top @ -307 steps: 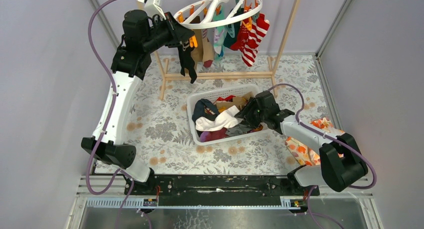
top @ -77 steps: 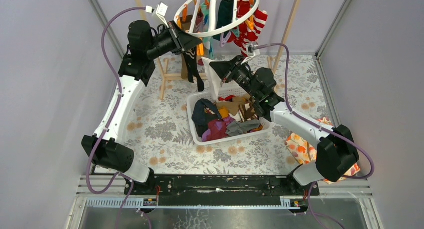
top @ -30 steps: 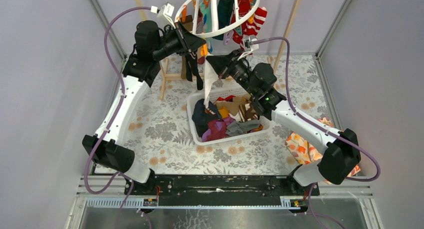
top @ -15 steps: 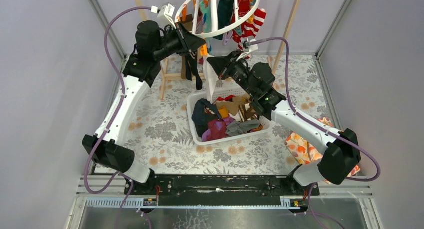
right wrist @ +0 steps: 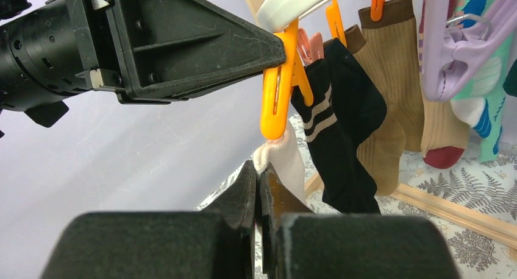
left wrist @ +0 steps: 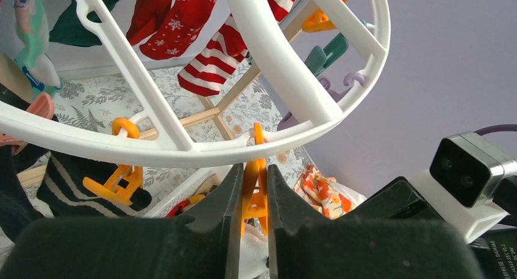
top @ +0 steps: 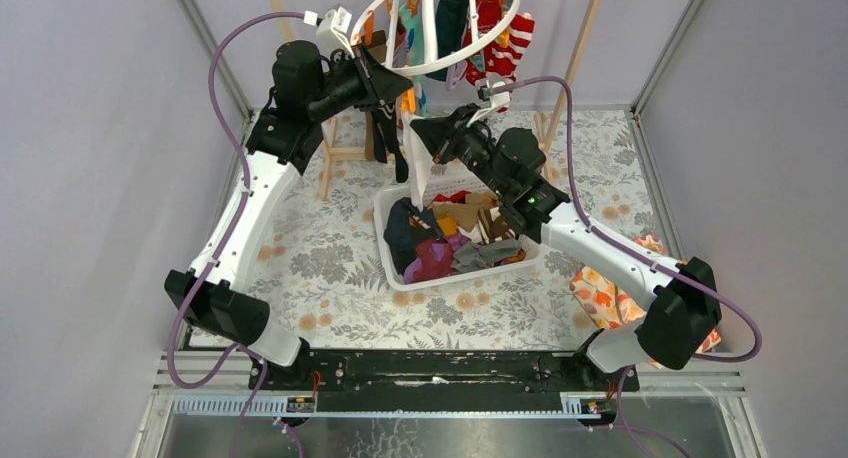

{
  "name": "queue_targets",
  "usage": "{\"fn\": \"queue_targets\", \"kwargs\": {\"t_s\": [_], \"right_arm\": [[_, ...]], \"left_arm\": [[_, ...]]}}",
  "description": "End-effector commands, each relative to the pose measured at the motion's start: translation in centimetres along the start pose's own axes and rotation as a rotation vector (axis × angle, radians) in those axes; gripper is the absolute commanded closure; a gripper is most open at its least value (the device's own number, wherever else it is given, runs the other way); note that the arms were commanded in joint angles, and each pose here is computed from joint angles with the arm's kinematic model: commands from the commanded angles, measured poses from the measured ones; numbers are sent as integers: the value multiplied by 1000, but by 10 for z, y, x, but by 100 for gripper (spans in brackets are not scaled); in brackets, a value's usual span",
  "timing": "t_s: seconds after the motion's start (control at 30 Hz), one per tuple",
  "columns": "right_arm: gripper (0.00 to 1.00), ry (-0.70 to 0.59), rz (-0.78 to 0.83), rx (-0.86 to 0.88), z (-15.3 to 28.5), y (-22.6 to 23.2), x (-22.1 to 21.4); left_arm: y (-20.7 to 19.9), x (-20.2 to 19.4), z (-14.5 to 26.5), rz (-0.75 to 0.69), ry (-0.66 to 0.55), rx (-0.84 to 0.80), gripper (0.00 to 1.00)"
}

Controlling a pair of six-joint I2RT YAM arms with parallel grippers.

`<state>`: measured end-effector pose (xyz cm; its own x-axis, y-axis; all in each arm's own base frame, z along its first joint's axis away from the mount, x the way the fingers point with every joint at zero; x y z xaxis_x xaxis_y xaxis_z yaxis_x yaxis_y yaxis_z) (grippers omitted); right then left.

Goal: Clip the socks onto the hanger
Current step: Clamp the sock onto the hanger.

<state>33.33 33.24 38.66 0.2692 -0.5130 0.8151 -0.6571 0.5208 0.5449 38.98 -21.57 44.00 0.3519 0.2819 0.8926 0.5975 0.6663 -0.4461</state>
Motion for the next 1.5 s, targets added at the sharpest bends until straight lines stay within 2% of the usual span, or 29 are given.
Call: {"fn": "queue_targets", "kwargs": {"t_s": [0.0, 1.17, 1.3, 1.4, 1.47], "right_arm": [[100, -112, 28, 35, -3, 26, 40], [100, -181, 91, -7, -11, 31, 71], [100, -184, 89, -7, -10, 31, 71], [100, -176, 89, 0, -12, 32, 69], [100, -173, 89, -1, -14, 31, 69]], "left_arm": [[-3, 1, 0, -31, 6, 7, 100], [-4, 3, 2, -105, -19, 56, 100], [-5, 3, 3, -107, -21, 57, 92], [-4, 4, 3, -104, -23, 61, 76], [-5, 5, 3, -107, -24, 61, 73]]}}
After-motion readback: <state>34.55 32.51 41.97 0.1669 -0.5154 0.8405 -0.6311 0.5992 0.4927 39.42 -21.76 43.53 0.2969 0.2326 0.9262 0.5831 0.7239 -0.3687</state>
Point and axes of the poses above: each gripper's point midway between its finger pads, its own z axis back along the fingers, its own y axis along the line the jaws close on, x = y × z, the point moved 2 cm from there along z, back along the fingers, and after that the axes turned 9 degrees about -z, right-handed, at the moved point
